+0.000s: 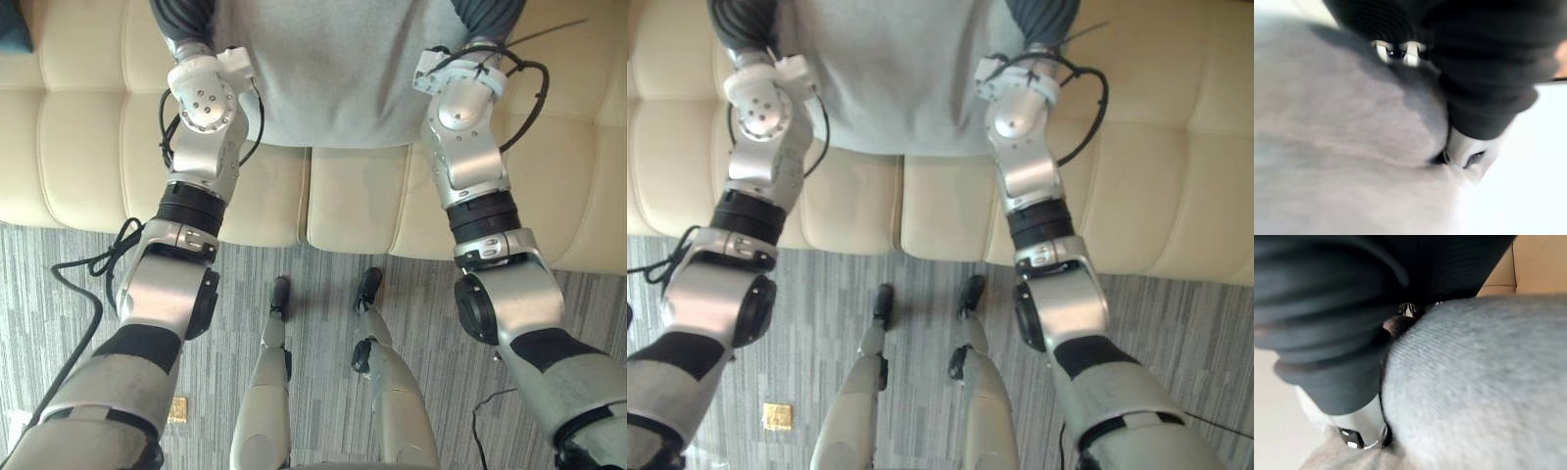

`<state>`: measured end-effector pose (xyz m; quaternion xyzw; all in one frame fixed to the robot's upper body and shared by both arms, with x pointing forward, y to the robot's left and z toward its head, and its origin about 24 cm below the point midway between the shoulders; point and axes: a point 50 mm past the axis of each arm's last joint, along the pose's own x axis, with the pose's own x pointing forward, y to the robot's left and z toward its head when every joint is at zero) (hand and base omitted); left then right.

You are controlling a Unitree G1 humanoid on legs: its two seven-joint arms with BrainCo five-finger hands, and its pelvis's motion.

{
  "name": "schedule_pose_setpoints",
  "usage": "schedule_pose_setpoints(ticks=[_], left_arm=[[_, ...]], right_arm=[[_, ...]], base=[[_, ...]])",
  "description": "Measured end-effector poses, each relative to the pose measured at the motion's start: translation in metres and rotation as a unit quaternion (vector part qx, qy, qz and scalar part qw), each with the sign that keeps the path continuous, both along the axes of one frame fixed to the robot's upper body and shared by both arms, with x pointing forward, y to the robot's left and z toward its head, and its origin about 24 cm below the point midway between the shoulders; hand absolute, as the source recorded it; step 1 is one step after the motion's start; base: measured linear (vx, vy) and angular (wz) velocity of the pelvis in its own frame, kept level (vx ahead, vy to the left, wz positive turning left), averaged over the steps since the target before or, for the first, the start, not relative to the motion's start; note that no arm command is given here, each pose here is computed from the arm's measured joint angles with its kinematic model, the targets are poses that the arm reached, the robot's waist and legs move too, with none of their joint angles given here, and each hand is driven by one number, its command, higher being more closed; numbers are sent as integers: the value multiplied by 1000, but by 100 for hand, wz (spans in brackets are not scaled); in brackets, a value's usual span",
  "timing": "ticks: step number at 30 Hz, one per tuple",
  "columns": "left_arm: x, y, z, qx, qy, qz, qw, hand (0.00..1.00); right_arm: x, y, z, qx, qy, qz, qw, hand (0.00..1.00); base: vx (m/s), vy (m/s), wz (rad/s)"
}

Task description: Pick up cushions and gather them together orderly.

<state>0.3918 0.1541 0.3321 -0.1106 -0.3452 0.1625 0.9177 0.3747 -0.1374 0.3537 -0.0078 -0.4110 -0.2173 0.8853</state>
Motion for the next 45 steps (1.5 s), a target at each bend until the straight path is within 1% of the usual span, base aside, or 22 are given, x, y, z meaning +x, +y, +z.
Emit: schedule_pose_setpoints(ticks=[3,6,8,10,13,16,18,20,22,23,25,26,28,29,31,32,35,36,38,39,41,45], left_arm=[[1,5,8,-15,-5,-28,999,0],[0,18,11,-7,-10,-26,1000,0],[-2,39,10,-17,-13,-13,1000,0],[-6,68,1,-45,-8,13,999,0],[-15,119,-37,-77,25,64,995,0],[-29,140,-68,-81,37,83,993,0],[-39,143,-94,-68,56,86,992,0],[-49,137,-126,-68,78,76,992,0],[-67,117,-186,-82,130,51,987,0],[-72,112,-201,-89,146,45,984,0],[-97,83,-271,-113,244,13,963,0],[-105,76,-286,-117,267,3,957,0],[-134,53,-339,-107,367,-32,923,0],[-140,49,-352,-98,395,-39,913,0],[-165,40,-394,-73,489,-58,867,0],[-170,39,-400,-71,505,-61,858,0],[-203,36,-437,-60,595,-73,798,0],[-206,35,-441,-63,604,-73,791,0],[-227,34,-458,-52,651,-78,753,0],[-230,34,-461,-50,658,-79,747,0],[-249,34,-472,-58,690,-78,717,0],[-270,34,-483,-56,722,-81,685,0]], right_arm=[[0,-22,14,-6,1,-4,1000,0],[-3,-50,19,-6,1,-17,1000,0],[-8,-71,22,-1,-3,-30,1000,0],[-13,-94,16,11,-1,-39,999,0],[-15,-134,-23,46,39,-53,997,0],[-26,-158,-63,72,66,-55,994,0],[-32,-160,-94,71,93,-47,992,0],[-41,-157,-129,73,123,-34,989,0],[-58,-144,-185,84,174,-2,981,0],[-62,-141,-198,88,187,3,978,0],[-86,-125,-262,124,267,31,955,0],[-93,-121,-277,133,287,35,948,0],[-118,-104,-330,159,369,52,914,0],[-124,-101,-344,170,391,56,903,0],[-153,-87,-394,211,477,63,851,0],[-159,-85,-402,215,493,64,841,0],[-196,-76,-447,237,585,59,774,0],[-202,-75,-453,242,595,57,764,0],[-224,-72,-475,250,648,49,718,0],[-227,-73,-477,253,653,47,712,0],[-243,-74,-488,265,682,35,681,0],[-257,-77,-498,279,703,23,654,0]], base=[[-2,56,6],[-13,48,6],[-17,41,4],[-5,27,4],[22,15,9],[19,7,5],[41,12,-3],[45,11,-5],[62,21,-13],[67,28,-13],[38,16,-10],[36,6,-19],[53,-1,-25],[65,2,-23],[78,16,-19],[88,25,-12],[65,41,-6],[55,48,-3],[41,47,-1],[44,46,-3],[51,40,-9],[67,29,-16]])
